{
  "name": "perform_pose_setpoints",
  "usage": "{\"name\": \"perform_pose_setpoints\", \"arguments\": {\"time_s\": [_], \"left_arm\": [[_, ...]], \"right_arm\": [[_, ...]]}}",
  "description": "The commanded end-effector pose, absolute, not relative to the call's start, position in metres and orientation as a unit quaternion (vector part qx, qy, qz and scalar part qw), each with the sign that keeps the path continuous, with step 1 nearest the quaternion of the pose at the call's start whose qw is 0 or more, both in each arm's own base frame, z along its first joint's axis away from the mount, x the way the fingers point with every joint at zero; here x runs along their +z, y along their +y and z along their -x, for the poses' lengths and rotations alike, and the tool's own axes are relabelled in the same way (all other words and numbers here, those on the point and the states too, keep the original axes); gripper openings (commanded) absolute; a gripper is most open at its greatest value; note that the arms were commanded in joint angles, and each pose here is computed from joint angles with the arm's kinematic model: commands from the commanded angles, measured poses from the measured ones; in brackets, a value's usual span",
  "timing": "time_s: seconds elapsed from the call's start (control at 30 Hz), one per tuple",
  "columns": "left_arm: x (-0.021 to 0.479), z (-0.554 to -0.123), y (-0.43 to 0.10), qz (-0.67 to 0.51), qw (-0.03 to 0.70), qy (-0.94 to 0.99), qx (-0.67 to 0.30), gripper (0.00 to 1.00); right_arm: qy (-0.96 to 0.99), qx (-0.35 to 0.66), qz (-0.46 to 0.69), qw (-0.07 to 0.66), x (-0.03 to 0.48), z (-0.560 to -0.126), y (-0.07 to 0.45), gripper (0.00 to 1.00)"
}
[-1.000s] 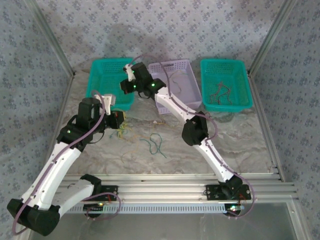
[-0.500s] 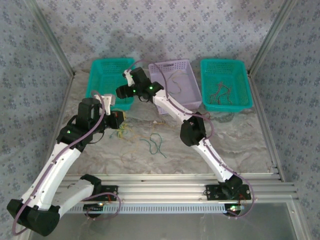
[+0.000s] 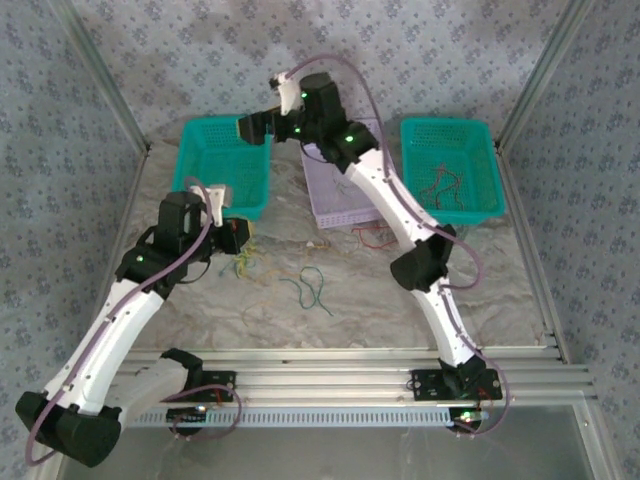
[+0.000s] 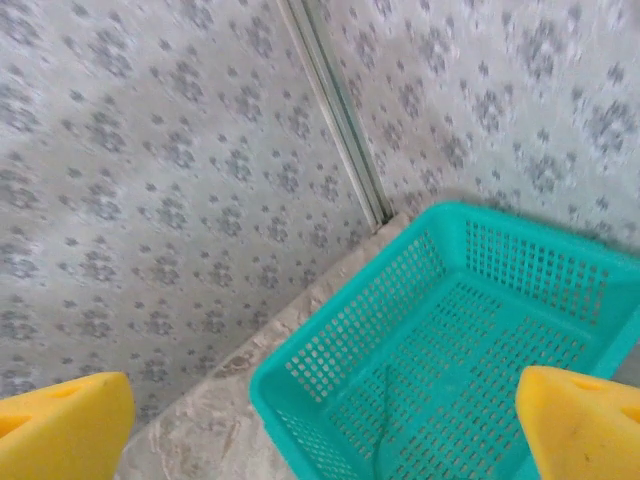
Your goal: Untangle the cables
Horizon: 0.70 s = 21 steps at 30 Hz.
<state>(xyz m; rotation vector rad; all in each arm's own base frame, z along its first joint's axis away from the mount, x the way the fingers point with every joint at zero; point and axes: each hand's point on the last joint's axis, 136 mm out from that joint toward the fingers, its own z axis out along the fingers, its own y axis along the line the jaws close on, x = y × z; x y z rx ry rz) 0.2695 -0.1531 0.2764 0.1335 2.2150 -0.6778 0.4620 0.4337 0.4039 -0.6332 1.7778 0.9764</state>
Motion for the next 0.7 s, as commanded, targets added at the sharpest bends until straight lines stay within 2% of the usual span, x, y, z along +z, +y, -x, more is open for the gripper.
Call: {"name": "perform_pose_setpoints", "arguments": {"time_s": [0.0,0.1,0.27,0.47,0.53,0.67], "left_arm": [[0.31,-0.272,-0.16,-0.057,0.427,0.853,-0.295,0.0],[0.316,-0.275,-0.162,-0.058,0.43,0.851,-0.296,0.0],[0.325,-0.287,-0.166,-0.045,0.436,0.846,-0.302,0.0],[0.339,-0.304,-0.168,-0.017,0.45,0.837,-0.31,0.0],[0.346,-0.305,-0.17,-0.009,0.453,0.831,-0.324,0.0],[0.354,-0.299,-0.177,0.004,0.447,0.818,-0.361,0.0]], "right_arm": [[0.745,0.399,0.288,0.451,0.395,-0.431,0.423,1.0],[0.726,0.392,0.279,0.491,0.414,-0.416,0.393,1.0],[0.716,0.392,0.333,0.472,0.408,-0.354,0.371,0.99],[0.713,0.403,0.366,0.442,0.364,-0.286,0.347,0.97],[0.722,0.399,0.357,0.438,0.342,-0.28,0.338,0.94],[0.75,0.418,0.336,0.386,0.285,-0.274,0.339,0.9]]}}
